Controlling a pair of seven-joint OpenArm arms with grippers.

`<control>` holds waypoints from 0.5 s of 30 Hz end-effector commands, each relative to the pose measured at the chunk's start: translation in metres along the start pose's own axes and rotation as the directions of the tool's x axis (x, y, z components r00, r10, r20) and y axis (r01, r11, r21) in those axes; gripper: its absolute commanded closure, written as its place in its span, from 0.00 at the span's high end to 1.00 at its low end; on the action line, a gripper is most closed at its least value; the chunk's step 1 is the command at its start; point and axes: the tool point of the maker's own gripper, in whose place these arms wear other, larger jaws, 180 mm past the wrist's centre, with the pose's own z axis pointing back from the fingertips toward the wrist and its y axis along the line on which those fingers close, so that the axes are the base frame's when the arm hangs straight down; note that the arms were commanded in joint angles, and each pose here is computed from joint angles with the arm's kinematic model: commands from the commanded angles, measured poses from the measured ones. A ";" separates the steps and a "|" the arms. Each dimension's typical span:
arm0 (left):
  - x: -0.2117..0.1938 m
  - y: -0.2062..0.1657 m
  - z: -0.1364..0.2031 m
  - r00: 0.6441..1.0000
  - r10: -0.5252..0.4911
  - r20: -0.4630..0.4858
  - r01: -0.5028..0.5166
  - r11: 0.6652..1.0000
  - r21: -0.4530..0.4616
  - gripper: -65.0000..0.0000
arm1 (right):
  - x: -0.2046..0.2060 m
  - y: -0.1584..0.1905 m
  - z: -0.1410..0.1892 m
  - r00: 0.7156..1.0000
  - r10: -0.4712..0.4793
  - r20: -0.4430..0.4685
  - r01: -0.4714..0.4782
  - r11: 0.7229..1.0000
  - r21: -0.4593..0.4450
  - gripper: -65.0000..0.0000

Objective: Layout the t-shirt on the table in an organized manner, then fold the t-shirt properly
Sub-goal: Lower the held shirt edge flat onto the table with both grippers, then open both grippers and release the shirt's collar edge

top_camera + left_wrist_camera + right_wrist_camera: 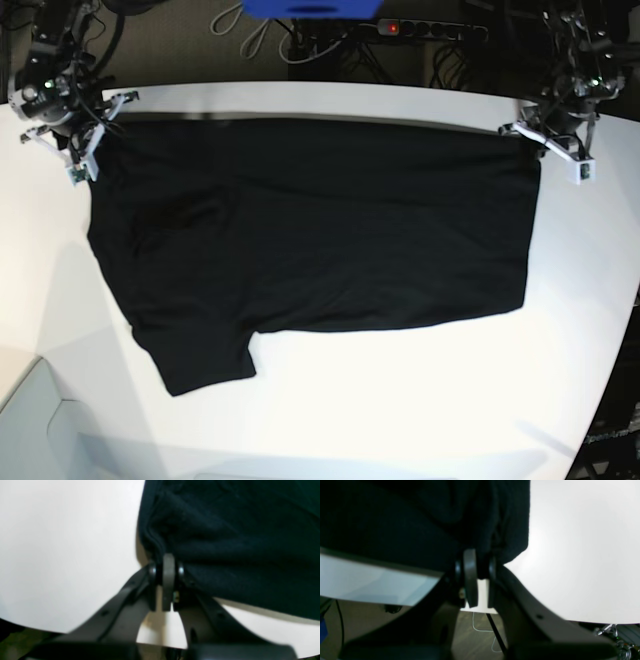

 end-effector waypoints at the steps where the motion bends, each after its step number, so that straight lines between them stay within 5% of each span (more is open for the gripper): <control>1: 0.007 0.003 0.004 1.000 -0.017 0.010 0.017 1.000 0.005 0.01 | 0.007 -0.009 0.005 1.000 0.009 0.024 -0.009 1.000 -0.028 0.00; 8: -0.002 0.001 0.003 0.998 -0.017 -0.058 0.017 1.000 0.001 0.22 | 0.007 -0.009 0.005 1.000 0.008 0.023 -0.008 1.000 -0.029 0.33; 15: 0.009 -0.005 0.009 0.999 -0.040 -0.025 0.040 0.999 -0.008 0.39 | 0.009 -0.014 0.006 1.000 0.000 0.031 0.001 0.999 -0.040 0.38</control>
